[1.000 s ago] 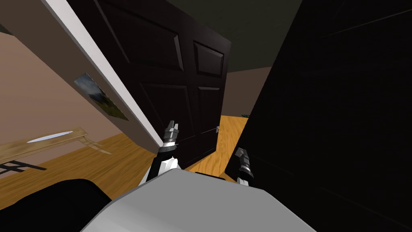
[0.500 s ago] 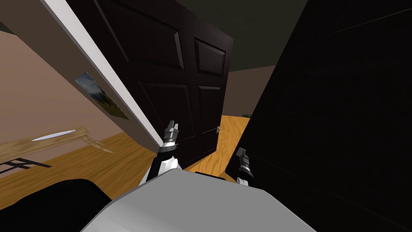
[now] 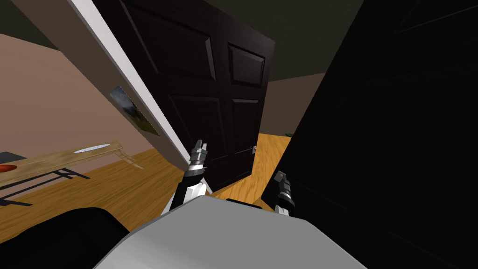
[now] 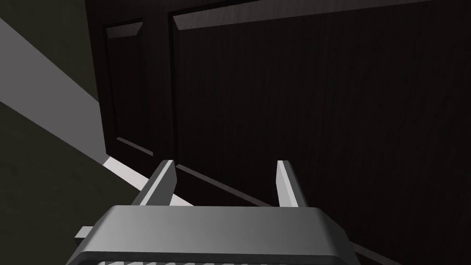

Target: Push the door open

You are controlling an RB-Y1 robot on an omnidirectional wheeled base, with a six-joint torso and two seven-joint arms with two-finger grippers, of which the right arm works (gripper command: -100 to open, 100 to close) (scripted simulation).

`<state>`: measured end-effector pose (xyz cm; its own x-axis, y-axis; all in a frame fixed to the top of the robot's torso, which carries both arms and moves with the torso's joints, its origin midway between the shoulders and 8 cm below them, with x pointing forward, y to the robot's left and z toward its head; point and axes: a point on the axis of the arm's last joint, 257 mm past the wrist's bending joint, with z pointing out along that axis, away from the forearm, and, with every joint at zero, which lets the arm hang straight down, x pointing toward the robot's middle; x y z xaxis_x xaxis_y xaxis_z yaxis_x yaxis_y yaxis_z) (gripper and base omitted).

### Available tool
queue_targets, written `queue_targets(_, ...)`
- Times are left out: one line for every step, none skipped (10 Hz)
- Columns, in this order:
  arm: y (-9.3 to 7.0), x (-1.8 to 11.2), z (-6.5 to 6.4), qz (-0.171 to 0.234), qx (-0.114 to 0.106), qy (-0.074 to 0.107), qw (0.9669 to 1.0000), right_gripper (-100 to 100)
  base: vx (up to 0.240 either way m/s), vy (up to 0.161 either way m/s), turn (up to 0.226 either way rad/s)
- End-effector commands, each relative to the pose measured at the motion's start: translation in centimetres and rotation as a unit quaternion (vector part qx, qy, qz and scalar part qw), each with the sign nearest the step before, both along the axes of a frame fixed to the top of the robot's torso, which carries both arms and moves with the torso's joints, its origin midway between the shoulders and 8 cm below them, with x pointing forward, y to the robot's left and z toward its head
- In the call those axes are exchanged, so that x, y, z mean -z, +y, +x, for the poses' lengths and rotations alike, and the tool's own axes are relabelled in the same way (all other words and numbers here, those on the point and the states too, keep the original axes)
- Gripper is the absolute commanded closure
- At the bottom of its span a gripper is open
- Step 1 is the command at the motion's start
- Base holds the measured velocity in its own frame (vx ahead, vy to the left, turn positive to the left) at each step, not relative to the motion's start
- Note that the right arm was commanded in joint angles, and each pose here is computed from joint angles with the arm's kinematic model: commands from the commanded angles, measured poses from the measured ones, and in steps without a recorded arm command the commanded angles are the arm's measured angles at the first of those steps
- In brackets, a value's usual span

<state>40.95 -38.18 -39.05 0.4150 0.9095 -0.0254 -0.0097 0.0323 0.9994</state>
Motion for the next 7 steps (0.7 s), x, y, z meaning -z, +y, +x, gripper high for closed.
queue_targets(-2.2,-0.9,-0.1,-0.012,0.02,-0.011,0.9997,100,0.009,-0.115,0.036)
queue_targets(-2.8,-1.1,-0.2,-0.015,0.029,-0.014,0.9994,100,0.009,-0.112,0.07)
queue_targets(-3.2,-0.9,0.2,-0.02,0.02,-0.005,0.9996,-100,-0.093,0.009,-0.014)
queue_targets(-3.4,-1.0,0.3,-0.021,0.02,-0.004,0.9996,-100,-0.156,0.134,-0.053)
queue_targets(-3.7,-1.1,0.5,-0.022,0.02,-0.003,0.9996,-100,-0.125,0.172,-0.06)
queue_targets(-3.7,-1.1,0.6,-0.021,0.02,-0.001,0.9996,-100,-0.12,0.202,-0.046)
queue_targets(-3.5,-0.9,0.8,-0.015,0.019,0.0,0.9997,-100,-0.162,0.249,-0.042)
